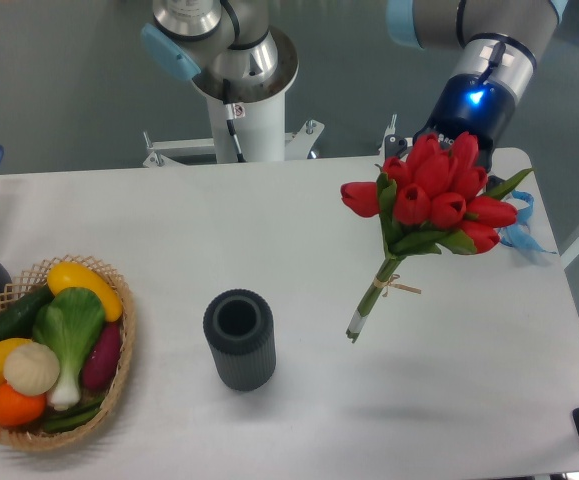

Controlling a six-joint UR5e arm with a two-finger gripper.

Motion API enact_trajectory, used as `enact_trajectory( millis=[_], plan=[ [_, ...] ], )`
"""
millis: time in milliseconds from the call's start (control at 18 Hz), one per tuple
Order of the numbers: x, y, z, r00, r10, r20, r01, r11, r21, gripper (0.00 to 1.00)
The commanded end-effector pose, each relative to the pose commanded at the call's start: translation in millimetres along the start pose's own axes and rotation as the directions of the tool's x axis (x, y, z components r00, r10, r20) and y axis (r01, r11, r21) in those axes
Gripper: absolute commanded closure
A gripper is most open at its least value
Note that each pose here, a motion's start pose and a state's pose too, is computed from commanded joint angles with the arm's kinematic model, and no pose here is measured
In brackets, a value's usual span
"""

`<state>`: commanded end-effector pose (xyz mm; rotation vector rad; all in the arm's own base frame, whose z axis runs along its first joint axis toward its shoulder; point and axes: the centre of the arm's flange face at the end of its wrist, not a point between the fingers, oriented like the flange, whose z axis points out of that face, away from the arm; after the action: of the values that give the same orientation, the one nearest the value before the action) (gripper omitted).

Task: Place the flowers on the table
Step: 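Lift the red tulip bouquet upright with the gripper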

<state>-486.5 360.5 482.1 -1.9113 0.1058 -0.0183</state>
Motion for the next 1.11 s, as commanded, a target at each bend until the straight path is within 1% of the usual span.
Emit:
enact_trajectory(
  millis=[56, 111, 389, 556, 667, 722, 833, 1000, 1111],
  plan=[
    [0.2, 5.9, 0.4, 1.000, -0.002, 0.016, 0.003, 0.999, -0.036, 0.64],
    [-1.1, 5.3, -0.2, 0.999, 0.008, 0.032, -0.005, 0.998, -0.065, 0.64],
    [-3.6, 1.3, -4.8, 0.996, 0.032, 0.083, -0.019, 0.988, -0.152, 0.64],
    [-3.5, 1.2, -8.7, 0.990, 0.056, 0.131, -0.023, 0.970, -0.243, 0.64],
    [-2.3, 0.5, -11.1, 0.984, 0.078, 0.163, -0.024, 0.951, -0.308, 0.64],
    [1.5, 0.3, -4.6, 0.982, 0.092, 0.168, -0.028, 0.937, -0.349, 0.64],
    [10.1, -2.0, 12.6, 0.975, 0.135, 0.176, -0.043, 0.894, -0.445, 0.64],
    [13.8, 14.9, 37.6, 0.968, 0.176, 0.179, -0.038, 0.808, -0.587, 0.64],
    [18.1, 23.2, 53.3, 0.961, 0.226, 0.161, -0.061, 0.737, -0.674, 0.64]
  ],
)
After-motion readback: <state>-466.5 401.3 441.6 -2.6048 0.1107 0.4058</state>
